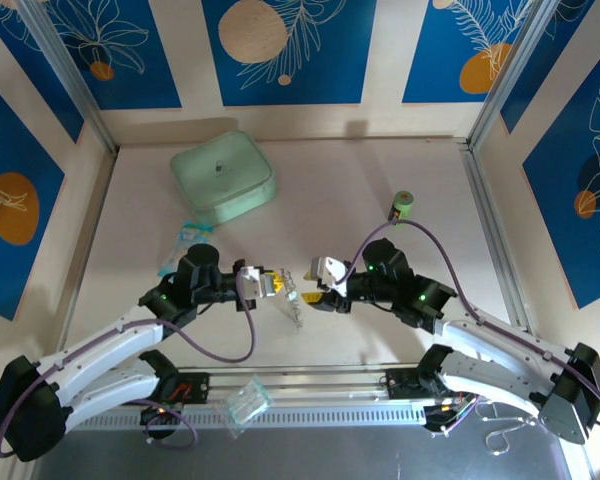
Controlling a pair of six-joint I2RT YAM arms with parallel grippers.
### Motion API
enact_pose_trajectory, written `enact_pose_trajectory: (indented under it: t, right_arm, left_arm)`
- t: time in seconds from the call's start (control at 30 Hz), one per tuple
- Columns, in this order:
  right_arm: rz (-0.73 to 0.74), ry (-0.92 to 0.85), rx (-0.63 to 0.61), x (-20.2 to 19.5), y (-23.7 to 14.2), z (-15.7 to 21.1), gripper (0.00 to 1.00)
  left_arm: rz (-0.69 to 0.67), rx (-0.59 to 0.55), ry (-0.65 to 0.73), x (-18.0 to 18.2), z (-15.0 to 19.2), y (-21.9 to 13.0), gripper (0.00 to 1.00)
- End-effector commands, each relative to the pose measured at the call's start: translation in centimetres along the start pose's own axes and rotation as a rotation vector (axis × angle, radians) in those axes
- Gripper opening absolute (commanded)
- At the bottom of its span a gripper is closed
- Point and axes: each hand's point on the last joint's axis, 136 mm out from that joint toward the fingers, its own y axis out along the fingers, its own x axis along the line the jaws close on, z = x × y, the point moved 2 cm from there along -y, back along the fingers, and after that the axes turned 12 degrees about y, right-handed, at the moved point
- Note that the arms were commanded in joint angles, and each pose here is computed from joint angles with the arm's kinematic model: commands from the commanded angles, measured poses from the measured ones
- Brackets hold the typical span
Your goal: Put the keys on the keyring
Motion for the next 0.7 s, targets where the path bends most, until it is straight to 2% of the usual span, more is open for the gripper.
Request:
enact_pose_trajectory:
  t: [0.0, 0.23, 0.37, 0.53, 0.67]
  right_arm:
    - [-0.005, -0.069, -0.004, 0.2, 0.8, -0.5, 0.42]
    - [-0.04, -0.097, 0.036, 1.1, 2.4, 0.0, 0.42]
    - [-0.104, -0.089, 0.082, 3.0, 2.1, 0.8, 0.39]
    - [-0.187, -0.079, 0.076, 5.2, 1.3, 1.0, 0.39]
    - [-0.005, -0.095, -0.001, 2.2, 0.8, 0.0, 0.31]
  left_arm:
    - [-0.059, -0.035, 0.105, 1.0, -1.1, -0.3, 0.0]
    - [-0.059, -0.039, 0.102, 0.9, -1.1, -0.3, 0.0]
    - [-0.062, -0.034, 0.091, 1.0, -1.0, -0.2, 0.0]
    - [-0.065, -0.031, 0.081, 1.2, -1.0, -0.1, 0.0]
    - [-0.049, -0.037, 0.074, 1.0, -1.1, -0.1, 0.0]
